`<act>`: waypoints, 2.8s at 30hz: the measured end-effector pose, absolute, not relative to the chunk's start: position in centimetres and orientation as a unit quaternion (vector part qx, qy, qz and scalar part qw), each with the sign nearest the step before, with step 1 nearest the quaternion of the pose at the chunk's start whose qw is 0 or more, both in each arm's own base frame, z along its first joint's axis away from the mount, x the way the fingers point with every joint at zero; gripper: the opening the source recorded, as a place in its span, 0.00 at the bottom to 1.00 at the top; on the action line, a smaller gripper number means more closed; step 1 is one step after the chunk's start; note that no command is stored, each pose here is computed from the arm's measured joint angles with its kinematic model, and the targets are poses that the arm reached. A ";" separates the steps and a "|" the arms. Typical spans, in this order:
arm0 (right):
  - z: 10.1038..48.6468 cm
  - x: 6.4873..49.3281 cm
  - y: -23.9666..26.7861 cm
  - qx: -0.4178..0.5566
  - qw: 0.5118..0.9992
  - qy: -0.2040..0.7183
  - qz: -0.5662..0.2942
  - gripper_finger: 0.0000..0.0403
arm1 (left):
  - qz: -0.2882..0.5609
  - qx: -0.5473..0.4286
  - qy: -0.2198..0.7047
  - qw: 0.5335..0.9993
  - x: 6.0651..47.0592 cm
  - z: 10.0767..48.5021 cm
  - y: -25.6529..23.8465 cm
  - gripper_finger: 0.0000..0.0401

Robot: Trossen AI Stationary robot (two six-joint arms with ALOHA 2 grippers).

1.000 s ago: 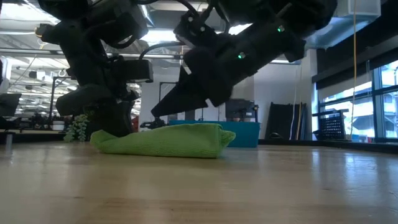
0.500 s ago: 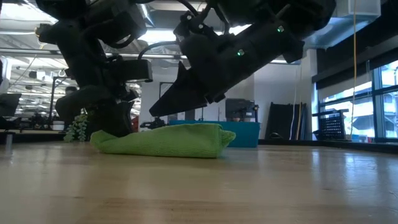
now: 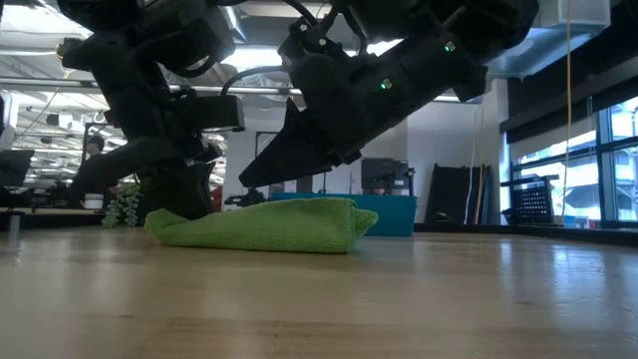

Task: Roll microfiber towels into tight, uniform cylinder then place into a basket
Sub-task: Roll the green microfiber cloth

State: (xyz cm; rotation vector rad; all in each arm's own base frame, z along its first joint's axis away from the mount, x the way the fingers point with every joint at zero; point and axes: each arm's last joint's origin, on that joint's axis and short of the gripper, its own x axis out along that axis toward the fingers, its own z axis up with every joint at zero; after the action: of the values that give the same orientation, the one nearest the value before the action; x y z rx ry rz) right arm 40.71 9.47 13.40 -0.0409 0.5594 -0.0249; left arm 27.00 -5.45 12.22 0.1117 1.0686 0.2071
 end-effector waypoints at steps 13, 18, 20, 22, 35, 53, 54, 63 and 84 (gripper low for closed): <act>13.5 40.9 8.7 -0.024 0.961 0.268 -0.057 0.29 | 0.099 0.053 0.508 0.854 27.0 12.2 -5.4 0.00; 13.5 40.9 8.7 -0.013 0.962 0.270 -0.049 0.29 | 0.099 0.053 0.507 0.854 27.0 12.2 -5.4 0.00; 13.5 40.9 8.7 -0.010 0.962 0.269 -0.050 0.29 | 0.099 0.053 0.507 0.854 27.0 12.2 -5.4 0.00; 13.5 40.9 8.8 -0.001 0.962 0.269 -0.052 0.31 | 0.100 0.053 0.507 0.854 27.0 12.2 -5.4 0.00; 13.5 40.9 8.6 -0.010 0.961 0.263 -0.087 0.78 | 0.100 0.053 0.507 0.854 27.0 12.2 -5.4 0.00; 10.0 41.4 6.7 0.025 0.947 0.303 -0.103 0.99 | 0.104 0.053 0.500 0.858 27.2 12.3 -5.4 0.00; 9.6 41.4 6.6 0.032 0.946 0.307 -0.099 0.99 | 0.105 0.053 0.498 0.859 27.2 12.3 -5.4 0.00; 8.5 41.5 6.5 0.060 0.943 0.317 -0.086 0.99 | 0.103 0.048 0.486 0.866 27.4 12.4 -5.4 0.00; 8.9 41.6 7.5 0.103 0.946 0.301 -0.053 0.99 | 0.099 0.045 0.484 0.868 27.5 12.5 -5.5 0.00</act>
State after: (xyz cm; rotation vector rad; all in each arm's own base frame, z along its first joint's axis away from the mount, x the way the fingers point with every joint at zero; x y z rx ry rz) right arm 41.61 7.53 8.92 0.2101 0.6136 -0.1071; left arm 27.50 -5.50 12.46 0.0942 1.0120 0.2078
